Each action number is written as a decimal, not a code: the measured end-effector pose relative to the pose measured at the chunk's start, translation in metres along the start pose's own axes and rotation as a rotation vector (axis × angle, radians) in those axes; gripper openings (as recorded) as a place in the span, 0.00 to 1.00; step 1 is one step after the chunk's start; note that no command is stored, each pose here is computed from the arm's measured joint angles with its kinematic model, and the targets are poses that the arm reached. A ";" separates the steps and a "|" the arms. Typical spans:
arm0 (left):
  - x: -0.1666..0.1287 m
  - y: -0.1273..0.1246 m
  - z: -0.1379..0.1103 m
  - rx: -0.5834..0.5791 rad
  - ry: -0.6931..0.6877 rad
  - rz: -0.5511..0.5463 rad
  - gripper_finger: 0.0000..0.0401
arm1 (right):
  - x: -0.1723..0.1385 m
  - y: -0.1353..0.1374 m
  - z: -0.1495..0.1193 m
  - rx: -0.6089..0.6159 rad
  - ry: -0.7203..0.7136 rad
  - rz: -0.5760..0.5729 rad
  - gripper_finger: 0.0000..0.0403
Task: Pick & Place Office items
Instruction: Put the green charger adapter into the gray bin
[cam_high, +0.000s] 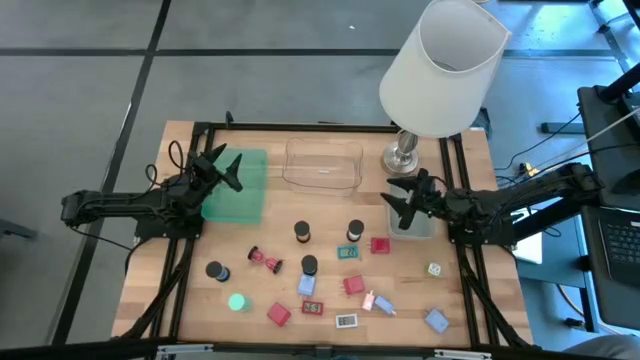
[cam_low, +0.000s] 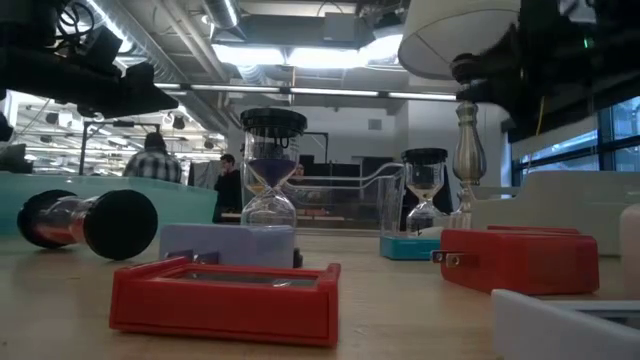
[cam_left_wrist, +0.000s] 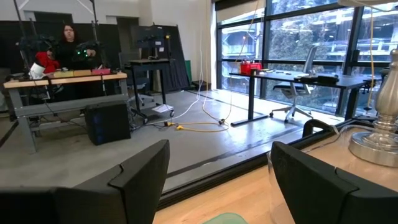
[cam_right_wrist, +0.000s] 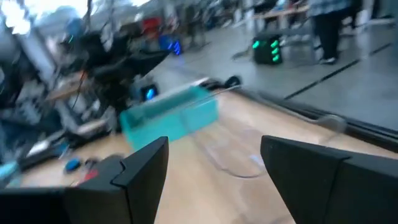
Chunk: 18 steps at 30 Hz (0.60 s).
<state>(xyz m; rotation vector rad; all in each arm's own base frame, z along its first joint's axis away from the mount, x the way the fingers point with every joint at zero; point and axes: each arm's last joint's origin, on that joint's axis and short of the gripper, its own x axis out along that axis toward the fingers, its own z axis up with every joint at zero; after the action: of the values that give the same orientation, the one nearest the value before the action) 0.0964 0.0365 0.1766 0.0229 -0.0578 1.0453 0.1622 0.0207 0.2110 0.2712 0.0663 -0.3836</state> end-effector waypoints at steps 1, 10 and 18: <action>0.000 0.000 0.000 0.000 0.000 0.000 0.69 | 0.001 0.004 0.008 -0.019 0.057 -0.002 0.65; 0.000 0.000 -0.001 0.011 0.009 -0.001 0.69 | -0.019 0.023 0.067 0.227 0.643 -0.096 0.65; 0.000 0.000 -0.001 0.013 0.010 0.000 0.69 | -0.020 0.055 0.047 0.383 0.947 -0.013 0.65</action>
<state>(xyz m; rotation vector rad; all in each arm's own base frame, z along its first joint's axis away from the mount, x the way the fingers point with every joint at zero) 0.0965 0.0365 0.1752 0.0292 -0.0420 1.0455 0.1651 0.0640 0.2717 0.8156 0.9309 -0.2506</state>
